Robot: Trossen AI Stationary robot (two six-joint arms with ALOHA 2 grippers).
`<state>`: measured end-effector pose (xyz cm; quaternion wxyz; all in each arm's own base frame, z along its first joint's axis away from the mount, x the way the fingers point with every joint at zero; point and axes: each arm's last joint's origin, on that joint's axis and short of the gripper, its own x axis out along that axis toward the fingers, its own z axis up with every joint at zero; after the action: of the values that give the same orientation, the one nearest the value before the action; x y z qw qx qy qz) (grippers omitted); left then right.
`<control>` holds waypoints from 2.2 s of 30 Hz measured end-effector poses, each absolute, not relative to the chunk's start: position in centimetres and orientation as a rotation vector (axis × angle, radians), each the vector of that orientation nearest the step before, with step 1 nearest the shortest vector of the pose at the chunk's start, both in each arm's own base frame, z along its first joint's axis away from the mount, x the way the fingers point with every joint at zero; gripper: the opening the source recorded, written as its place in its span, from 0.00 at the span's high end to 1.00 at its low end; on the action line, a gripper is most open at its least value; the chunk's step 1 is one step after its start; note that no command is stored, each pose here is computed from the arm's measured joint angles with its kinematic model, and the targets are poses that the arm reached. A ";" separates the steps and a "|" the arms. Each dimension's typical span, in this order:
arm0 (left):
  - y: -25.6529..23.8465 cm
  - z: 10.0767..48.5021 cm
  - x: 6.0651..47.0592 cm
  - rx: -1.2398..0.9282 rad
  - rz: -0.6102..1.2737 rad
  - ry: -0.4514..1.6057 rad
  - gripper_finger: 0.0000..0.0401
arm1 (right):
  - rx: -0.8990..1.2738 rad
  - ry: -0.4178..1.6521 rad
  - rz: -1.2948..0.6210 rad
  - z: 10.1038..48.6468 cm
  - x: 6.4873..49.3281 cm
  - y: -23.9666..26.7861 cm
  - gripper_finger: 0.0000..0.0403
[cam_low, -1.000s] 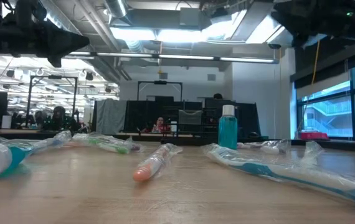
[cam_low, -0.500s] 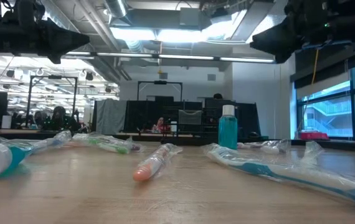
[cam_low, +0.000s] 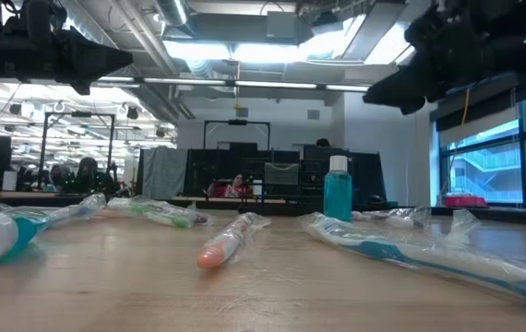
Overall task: Pick & Place toothbrushing station
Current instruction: Put the top mouthwash into the middle section of the wire organizer
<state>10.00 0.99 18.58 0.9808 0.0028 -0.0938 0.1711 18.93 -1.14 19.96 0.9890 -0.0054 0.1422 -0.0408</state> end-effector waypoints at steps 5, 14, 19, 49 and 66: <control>1.0 18.5 10.0 -0.033 0.341 -0.192 0.98 | -0.021 0.333 -0.073 19.1 19.5 -0.7 0.62; 1.0 18.5 10.0 -0.047 0.339 -0.190 0.98 | -0.089 0.377 -0.056 17.6 20.8 -0.7 0.62; 1.0 18.5 10.0 -0.047 0.339 -0.190 0.98 | -0.092 0.375 -0.055 18.4 22.5 -0.8 0.62; 1.0 18.5 10.0 -0.045 0.347 -0.189 0.98 | -0.115 0.703 -0.236 18.0 26.0 0.7 0.36; 1.0 18.4 10.0 -0.046 0.347 -0.178 0.98 | -0.046 0.745 -0.208 16.5 26.6 0.9 0.32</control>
<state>10.02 1.01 18.38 0.9808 -0.0227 -0.0883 0.1722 26.55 0.90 16.46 0.9259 -0.0224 0.3633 -0.1013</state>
